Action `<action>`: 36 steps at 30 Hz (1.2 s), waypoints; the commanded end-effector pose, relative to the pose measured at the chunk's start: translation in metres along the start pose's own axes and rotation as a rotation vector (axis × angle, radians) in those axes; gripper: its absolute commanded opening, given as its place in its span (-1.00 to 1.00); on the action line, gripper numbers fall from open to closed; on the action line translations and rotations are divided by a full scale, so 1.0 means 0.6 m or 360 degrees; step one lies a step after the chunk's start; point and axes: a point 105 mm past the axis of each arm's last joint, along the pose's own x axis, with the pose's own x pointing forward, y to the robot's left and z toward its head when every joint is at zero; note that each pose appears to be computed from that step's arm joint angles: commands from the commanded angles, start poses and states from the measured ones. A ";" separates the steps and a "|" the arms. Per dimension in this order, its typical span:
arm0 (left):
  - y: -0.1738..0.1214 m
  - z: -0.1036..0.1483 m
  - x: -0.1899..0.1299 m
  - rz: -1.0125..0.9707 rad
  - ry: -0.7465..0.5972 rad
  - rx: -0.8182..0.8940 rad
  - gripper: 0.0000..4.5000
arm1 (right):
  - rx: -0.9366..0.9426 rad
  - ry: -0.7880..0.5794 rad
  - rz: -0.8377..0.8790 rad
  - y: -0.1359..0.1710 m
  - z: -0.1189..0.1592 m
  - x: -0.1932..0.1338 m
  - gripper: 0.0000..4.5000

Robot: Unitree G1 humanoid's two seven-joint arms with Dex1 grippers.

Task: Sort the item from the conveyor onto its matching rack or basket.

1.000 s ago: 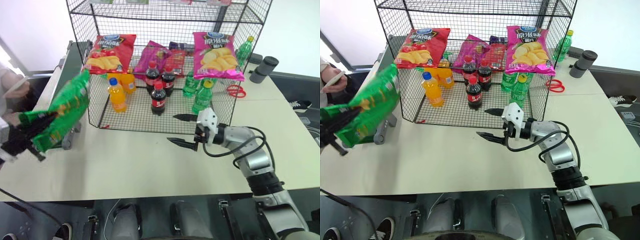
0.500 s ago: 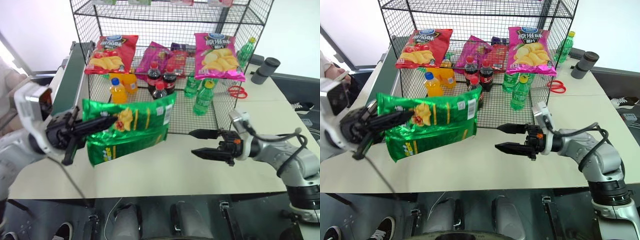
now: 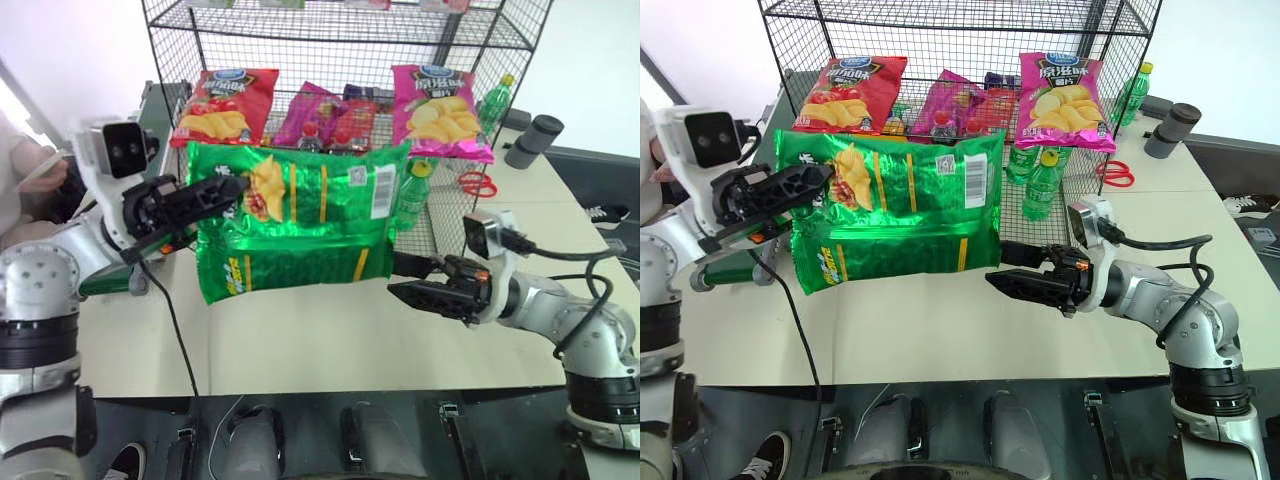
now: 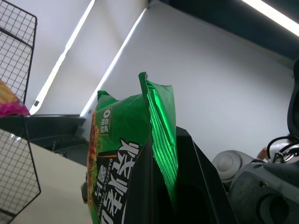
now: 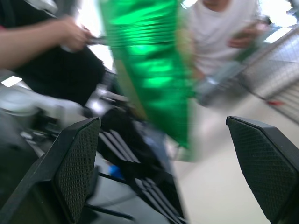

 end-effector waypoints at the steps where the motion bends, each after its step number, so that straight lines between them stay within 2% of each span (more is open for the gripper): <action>1: 0.001 0.000 0.012 -0.0047 0.0026 0.0036 -0.99 | -0.0031 0.0031 0.0080 0.021 0.005 0.019 1.00; 10: 0.015 -0.006 0.003 0.0032 0.0047 0.0091 -0.99 | 0.0010 0.0119 0.0037 0.011 -0.005 0.024 1.00; 13: 0.017 -0.007 0.000 0.0053 0.0046 0.0108 -1.00 | 0.0019 0.0119 0.0010 0.004 -0.005 0.024 0.60; 15: 0.021 -0.007 -0.002 0.0077 0.0029 0.0129 -1.00 | 0.0013 0.0141 -0.0005 0.001 -0.007 0.023 0.20; 18: 0.024 -0.006 -0.005 0.0098 0.0014 0.0157 -1.00 | 0.0007 0.0163 -0.0040 -0.006 -0.010 0.020 -0.54; 20: 0.029 -0.005 -0.009 0.0137 0.0012 0.0183 -1.00 | -0.0032 0.0176 -0.0083 -0.014 -0.011 0.017 -0.90; 22: 0.046 -0.003 -0.017 0.0252 0.0013 0.0252 -1.00 | -0.0079 0.0170 -0.0130 -0.023 -0.008 0.013 -0.90; 25: 0.052 -0.015 -0.043 0.0352 0.0091 0.0228 -0.61 | -0.0217 0.0168 -0.0252 -0.039 0.007 0.001 -0.90; 29: 0.067 -0.013 -0.090 0.0625 0.0063 0.0391 0.28 | -0.0731 0.0372 -0.0503 -0.057 0.025 -0.016 -0.90; 32: 0.076 -0.012 -0.122 0.0820 0.0056 0.0539 0.97 | -0.1084 0.0494 -0.0515 -0.040 0.043 -0.008 -0.90; 36: 0.097 -0.013 -0.169 0.1165 0.0063 0.0800 1.00 | -0.1583 0.0366 -0.0552 -0.008 0.119 0.034 -0.90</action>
